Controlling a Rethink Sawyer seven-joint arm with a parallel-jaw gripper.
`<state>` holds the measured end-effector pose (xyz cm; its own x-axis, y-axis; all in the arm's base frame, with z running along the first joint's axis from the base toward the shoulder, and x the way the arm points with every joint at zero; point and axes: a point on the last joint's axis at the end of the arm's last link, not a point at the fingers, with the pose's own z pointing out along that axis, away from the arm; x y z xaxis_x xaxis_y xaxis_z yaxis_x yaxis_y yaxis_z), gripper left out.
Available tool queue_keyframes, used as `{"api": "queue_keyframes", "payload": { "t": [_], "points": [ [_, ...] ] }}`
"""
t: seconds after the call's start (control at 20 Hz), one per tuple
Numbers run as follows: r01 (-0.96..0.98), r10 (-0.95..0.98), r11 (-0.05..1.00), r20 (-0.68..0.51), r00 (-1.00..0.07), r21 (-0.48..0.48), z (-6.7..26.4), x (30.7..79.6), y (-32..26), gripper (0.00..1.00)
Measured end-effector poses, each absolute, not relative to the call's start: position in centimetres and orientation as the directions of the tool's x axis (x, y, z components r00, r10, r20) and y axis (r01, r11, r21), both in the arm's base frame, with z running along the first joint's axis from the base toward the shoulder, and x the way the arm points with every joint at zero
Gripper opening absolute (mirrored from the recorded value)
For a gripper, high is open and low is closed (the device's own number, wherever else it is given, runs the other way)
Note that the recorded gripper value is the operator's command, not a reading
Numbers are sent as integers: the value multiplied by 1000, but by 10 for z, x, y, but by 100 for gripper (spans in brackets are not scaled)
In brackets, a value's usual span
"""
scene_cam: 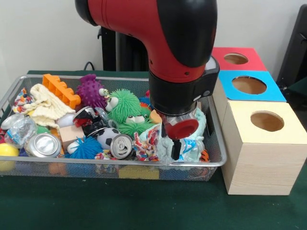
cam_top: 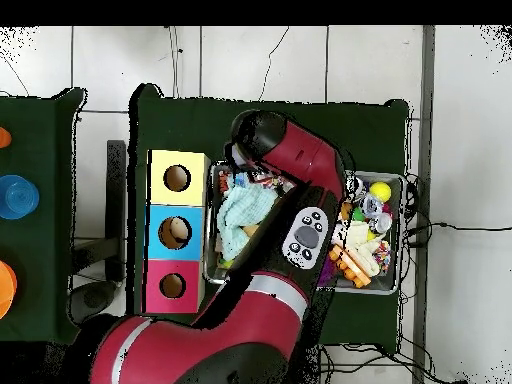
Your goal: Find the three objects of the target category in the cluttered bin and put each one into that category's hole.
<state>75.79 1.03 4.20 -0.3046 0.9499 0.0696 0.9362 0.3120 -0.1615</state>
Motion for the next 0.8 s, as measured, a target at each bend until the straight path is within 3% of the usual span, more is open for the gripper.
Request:
{"api": "queue_keyframes", "payload": {
  "t": [0.1,0.15,0.8],
  "points": [
    [936,950,312,72,-304,-161,42,758,11,100],
    [936,949,313,77,-305,-161,41,758,12,0],
    [938,949,315,79,-306,-147,48,762,14,0]
  ]
}}
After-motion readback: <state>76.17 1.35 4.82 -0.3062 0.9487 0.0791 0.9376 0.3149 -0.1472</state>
